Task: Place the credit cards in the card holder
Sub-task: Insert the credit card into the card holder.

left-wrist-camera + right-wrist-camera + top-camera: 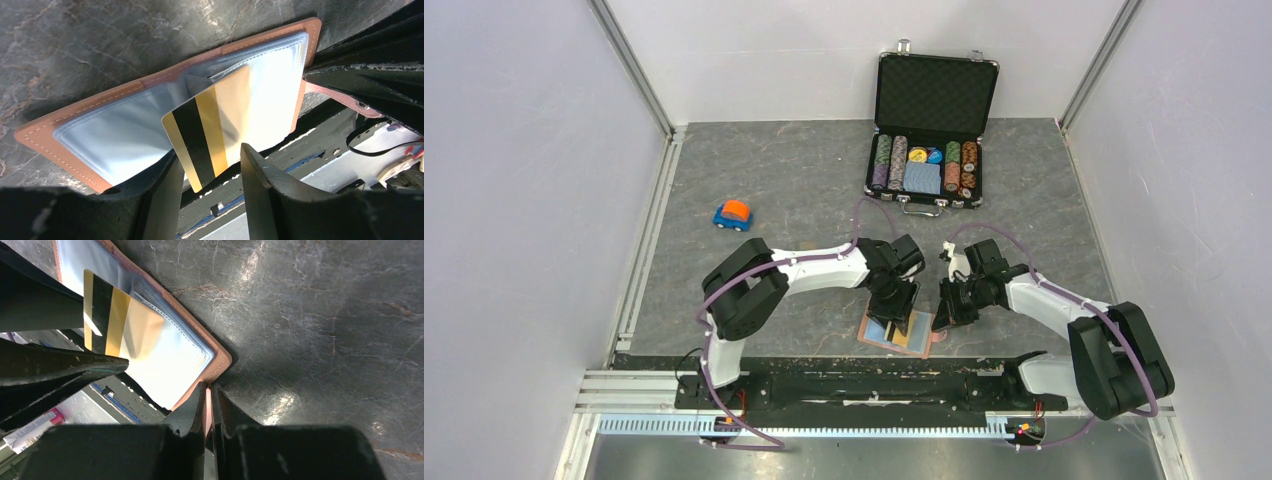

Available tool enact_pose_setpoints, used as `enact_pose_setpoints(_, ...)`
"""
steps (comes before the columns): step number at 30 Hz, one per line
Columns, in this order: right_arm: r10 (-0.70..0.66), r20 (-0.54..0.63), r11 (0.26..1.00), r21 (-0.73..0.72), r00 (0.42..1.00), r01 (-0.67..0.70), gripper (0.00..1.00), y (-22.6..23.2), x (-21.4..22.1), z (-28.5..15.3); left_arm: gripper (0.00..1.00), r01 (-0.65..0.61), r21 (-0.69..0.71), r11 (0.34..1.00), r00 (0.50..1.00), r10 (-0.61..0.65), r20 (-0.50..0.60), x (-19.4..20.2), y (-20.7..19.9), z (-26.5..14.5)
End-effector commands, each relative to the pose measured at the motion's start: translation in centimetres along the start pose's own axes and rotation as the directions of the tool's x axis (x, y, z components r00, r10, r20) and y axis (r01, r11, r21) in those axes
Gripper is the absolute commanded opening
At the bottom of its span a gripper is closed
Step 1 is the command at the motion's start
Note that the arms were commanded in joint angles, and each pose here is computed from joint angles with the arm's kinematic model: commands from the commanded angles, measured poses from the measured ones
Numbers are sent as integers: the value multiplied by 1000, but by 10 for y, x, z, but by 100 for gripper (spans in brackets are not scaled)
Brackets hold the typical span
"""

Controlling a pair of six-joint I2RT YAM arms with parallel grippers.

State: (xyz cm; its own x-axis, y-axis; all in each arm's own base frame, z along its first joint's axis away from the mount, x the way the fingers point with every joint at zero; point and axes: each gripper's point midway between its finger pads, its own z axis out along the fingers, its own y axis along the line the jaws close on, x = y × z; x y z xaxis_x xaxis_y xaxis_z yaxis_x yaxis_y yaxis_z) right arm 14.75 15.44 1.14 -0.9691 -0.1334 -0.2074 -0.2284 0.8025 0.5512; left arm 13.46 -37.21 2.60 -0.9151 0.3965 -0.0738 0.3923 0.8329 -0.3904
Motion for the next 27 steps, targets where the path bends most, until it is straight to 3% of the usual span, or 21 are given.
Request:
enact_pose_setpoints(1, 0, -21, 999, 36, 1000, 1, 7, -10, 8, 4, 52, -94, -22, 995, 994, 92, -50, 7, -4, 7)
enact_pose_setpoints(10, 1, -14, 1000, 21, 1000, -1, 4, -6, 5, 4, 52, -141, 194, 971, 988, 150, -38, 3, -53, 11)
enact_pose_setpoints(16, -6, 0, 1000, 29, 1000, 6, 4, -5, -1, 1, 66, -196, 48, 979, 980, 196, -11, 1, -28, -5)
enact_pose_setpoints(22, -19, -4, 999, 44, 1000, 19, 5, -6, -5, -2, 73, -218, -118, 969, 975, 222, 19, -3, -1, -27)
enact_pose_setpoints(27, -23, -10, 999, 45, 1000, 23, 5, -6, -5, -2, 76, -217, -115, 969, 975, 221, 20, -1, 0, -26)
